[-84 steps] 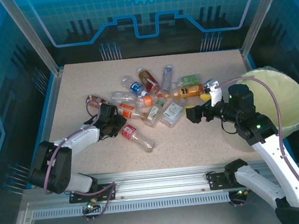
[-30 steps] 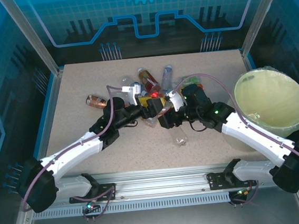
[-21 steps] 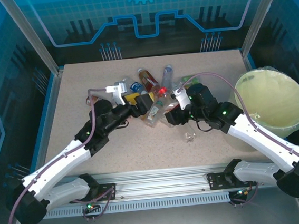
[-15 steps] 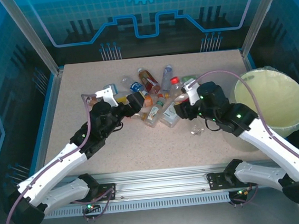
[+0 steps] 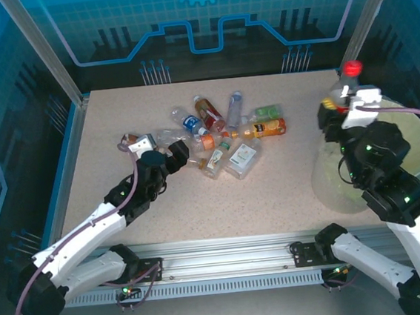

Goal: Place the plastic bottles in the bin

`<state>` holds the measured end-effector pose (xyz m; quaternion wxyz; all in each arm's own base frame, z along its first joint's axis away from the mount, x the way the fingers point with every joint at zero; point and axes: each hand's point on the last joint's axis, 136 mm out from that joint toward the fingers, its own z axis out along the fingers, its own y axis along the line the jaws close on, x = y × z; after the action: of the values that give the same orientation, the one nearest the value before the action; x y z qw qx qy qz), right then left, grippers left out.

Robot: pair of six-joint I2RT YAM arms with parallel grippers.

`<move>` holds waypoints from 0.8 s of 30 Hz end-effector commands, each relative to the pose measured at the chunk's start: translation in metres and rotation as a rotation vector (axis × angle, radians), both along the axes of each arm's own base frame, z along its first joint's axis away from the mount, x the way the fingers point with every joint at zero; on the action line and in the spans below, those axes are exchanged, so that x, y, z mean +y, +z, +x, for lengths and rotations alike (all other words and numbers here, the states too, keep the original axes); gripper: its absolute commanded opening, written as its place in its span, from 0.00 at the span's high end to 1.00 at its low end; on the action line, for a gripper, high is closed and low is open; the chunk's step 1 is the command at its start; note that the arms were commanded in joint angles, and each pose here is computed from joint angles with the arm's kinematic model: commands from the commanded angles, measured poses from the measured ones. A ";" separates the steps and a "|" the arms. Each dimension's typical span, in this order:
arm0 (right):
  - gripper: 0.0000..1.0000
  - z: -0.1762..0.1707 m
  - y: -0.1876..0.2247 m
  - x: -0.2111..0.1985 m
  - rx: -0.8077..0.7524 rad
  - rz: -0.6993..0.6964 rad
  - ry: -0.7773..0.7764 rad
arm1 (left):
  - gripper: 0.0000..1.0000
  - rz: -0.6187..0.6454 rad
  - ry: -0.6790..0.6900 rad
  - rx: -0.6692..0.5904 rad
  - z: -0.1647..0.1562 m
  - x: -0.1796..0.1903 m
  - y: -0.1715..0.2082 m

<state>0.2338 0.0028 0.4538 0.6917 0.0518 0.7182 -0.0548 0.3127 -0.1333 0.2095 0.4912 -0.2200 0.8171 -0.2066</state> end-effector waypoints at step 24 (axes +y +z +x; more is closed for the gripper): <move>0.50 0.014 -0.138 -0.095 0.252 0.280 -0.347 | 0.01 -0.056 0.201 0.204 -0.021 0.061 -0.068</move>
<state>0.2426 -0.1031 0.3190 0.5626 0.2672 0.7726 -0.1230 0.2947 -0.0728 0.1464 0.4275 -0.3296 0.8289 -0.1469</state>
